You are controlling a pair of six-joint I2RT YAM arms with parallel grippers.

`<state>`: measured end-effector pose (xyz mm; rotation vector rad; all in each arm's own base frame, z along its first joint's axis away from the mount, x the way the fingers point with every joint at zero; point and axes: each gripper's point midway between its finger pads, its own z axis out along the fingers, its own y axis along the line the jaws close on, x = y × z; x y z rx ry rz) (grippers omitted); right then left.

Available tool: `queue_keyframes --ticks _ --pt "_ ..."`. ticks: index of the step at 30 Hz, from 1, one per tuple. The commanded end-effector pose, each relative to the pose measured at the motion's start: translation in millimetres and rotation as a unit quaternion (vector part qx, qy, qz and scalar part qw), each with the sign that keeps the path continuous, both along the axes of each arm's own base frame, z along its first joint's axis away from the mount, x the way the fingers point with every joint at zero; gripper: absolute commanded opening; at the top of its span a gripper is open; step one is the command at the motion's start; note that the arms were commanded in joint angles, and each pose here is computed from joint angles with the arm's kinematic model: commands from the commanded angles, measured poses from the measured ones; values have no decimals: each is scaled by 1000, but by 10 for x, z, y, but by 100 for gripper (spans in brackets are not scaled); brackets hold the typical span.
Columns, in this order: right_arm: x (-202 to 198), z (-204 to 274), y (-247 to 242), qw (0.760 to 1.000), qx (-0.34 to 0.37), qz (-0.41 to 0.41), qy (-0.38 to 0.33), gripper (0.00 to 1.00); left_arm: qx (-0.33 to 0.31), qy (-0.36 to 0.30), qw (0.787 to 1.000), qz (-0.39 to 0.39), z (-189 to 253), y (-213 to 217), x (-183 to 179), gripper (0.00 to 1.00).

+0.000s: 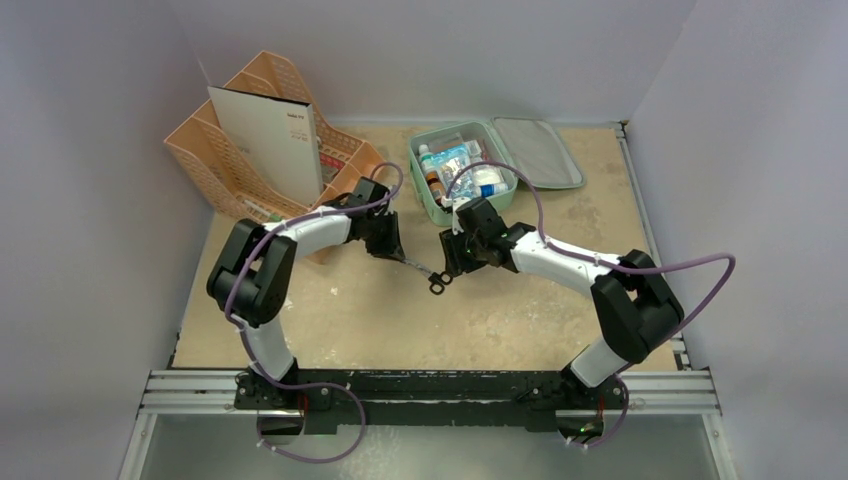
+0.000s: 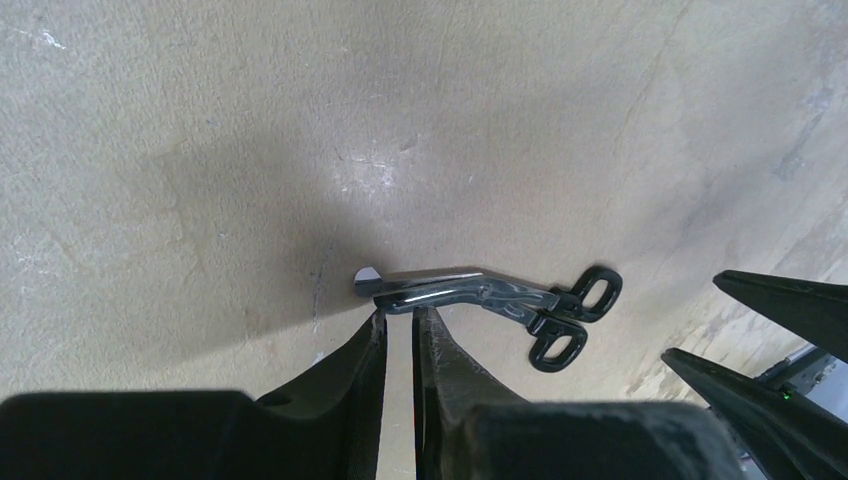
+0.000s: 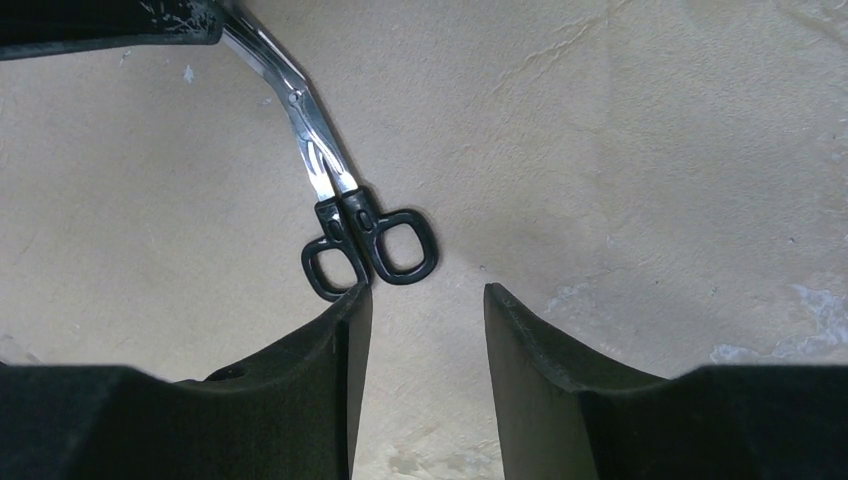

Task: Organize the medicine kit
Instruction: Pick up the scissors from the center of the board.

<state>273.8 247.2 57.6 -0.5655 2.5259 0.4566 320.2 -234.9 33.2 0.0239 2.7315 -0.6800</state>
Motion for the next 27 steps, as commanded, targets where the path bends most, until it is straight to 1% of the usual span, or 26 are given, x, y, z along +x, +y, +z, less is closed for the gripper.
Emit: queue_keyframes --ticks 1,6,11,15,19,22,27 --pt "-3 -29 67 1000 10 10 2 49 18 -7 1000 -3 -48 -4 93 13" --pt "12 -94 101 1000 9 14 9 48 38 0 999 3 -170 57 83 8" --pt "48 -136 128 1000 9 9 12 45 63 19 998 4 -290 122 60 5" --pt "63 -148 127 1000 5 8 12 43 61 19 998 9 -266 122 56 4" --pt "57 -148 107 1000 6 6 8 42 61 3 998 10 -151 120 93 4" --pt "62 -194 112 1000 4 6 10 40 80 14 997 7 -216 159 94 4" --pt "86 -273 115 1000 -4 6 14 37 79 30 996 3 -355 154 40 4"
